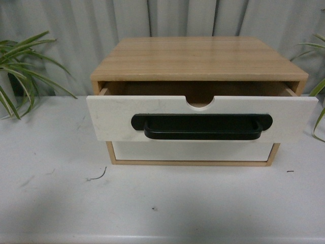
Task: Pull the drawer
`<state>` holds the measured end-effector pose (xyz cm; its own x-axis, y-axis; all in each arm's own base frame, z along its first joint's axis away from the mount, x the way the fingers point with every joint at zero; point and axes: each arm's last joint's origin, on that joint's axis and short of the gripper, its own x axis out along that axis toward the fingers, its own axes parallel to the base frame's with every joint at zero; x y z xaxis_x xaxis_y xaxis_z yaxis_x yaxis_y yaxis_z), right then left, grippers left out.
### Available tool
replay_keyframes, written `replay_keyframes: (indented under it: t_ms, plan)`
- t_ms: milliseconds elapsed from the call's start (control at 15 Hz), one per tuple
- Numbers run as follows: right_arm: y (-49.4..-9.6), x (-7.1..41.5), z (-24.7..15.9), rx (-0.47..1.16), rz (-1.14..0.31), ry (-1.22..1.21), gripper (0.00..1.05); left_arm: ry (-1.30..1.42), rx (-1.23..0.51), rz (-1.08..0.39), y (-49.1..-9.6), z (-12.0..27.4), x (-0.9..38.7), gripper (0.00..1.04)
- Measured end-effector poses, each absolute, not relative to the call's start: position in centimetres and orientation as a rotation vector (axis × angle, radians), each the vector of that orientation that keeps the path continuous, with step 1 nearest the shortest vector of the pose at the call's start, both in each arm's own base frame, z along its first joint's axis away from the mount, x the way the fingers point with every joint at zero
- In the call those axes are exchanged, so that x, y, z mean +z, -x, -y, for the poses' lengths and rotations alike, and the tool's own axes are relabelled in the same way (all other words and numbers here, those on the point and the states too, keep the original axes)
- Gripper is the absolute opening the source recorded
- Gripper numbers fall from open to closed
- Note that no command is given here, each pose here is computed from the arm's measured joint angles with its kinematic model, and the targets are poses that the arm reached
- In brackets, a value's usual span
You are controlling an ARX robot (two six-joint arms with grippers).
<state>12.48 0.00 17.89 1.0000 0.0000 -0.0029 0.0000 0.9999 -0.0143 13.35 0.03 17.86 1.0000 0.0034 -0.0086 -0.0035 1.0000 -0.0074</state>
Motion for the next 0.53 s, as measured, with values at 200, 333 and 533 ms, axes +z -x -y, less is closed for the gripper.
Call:
replay_keyframes:
  t_ms: [200,333,533]
  plan:
    - [-11.8,17.0,0.0,0.000,0.002,0.014,0.02,0.007,0.001,0.027,-12.4,0.0,17.2,0.02]
    - [-11.4,17.1,0.0,0.000,0.016,0.014,0.02,0.007,0.000,0.003,-12.0,0.0,16.9,0.02]
    - [-11.0,17.1,0.0,0.000,0.015,0.014,0.02,0.007,0.000,0.012,-11.4,0.0,17.0,0.02]
